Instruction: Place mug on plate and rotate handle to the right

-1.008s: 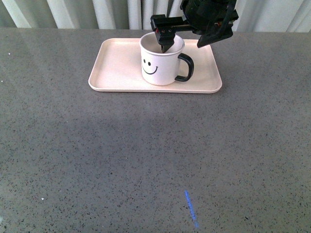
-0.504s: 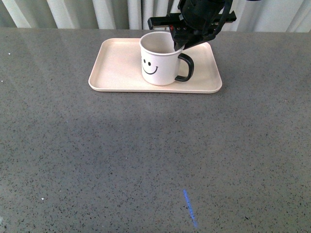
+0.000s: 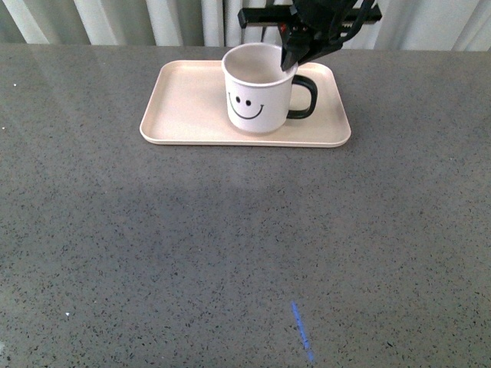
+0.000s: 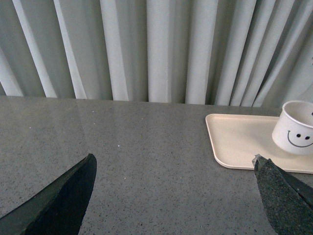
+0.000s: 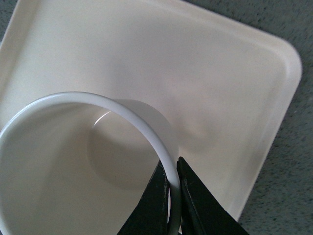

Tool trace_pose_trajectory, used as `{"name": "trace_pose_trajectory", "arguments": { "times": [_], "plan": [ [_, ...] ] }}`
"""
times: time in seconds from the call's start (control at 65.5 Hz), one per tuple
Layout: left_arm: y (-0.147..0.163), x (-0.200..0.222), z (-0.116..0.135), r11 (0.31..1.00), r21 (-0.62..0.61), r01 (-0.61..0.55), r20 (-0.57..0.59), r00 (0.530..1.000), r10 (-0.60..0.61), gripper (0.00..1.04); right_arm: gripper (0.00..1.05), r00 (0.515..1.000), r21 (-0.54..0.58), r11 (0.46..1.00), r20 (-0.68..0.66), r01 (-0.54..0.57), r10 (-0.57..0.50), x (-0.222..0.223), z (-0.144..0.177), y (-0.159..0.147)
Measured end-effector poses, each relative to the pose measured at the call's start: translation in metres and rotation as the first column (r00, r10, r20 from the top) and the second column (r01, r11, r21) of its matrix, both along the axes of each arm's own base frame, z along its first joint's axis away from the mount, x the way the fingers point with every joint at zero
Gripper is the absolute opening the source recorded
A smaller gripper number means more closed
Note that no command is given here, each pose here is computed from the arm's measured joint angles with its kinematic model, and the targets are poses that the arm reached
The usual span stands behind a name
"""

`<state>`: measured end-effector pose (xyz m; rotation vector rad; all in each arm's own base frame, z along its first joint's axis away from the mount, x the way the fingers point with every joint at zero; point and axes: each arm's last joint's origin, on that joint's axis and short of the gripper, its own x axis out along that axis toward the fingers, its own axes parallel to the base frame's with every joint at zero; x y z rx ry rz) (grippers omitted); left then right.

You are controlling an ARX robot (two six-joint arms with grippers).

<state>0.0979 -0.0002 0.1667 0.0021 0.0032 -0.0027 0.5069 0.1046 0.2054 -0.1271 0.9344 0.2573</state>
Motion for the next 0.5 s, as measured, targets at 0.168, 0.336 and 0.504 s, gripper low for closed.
{"name": "trace_pose_trajectory", "arguments": {
  "times": [0.168,0.336,0.504],
  "plan": [
    [0.000,0.000,0.000,1.000,0.000,0.000,0.000,1.000,0.000,0.96,0.02,0.992,-0.014,0.992,0.043,-0.122,0.122,0.003,0.019,-0.014],
    [0.000,0.000,0.000,1.000,0.000,0.000,0.000,1.000,0.000,0.96,0.02,0.977,-0.024,0.979,0.055,-0.203,0.204,0.006,0.021,-0.028],
    [0.000,0.000,0.000,1.000,0.000,0.000,0.000,1.000,0.000,0.96,0.02,0.969,-0.030,0.969,0.033,-0.244,0.245,0.013,0.009,-0.032]
  ]
}}
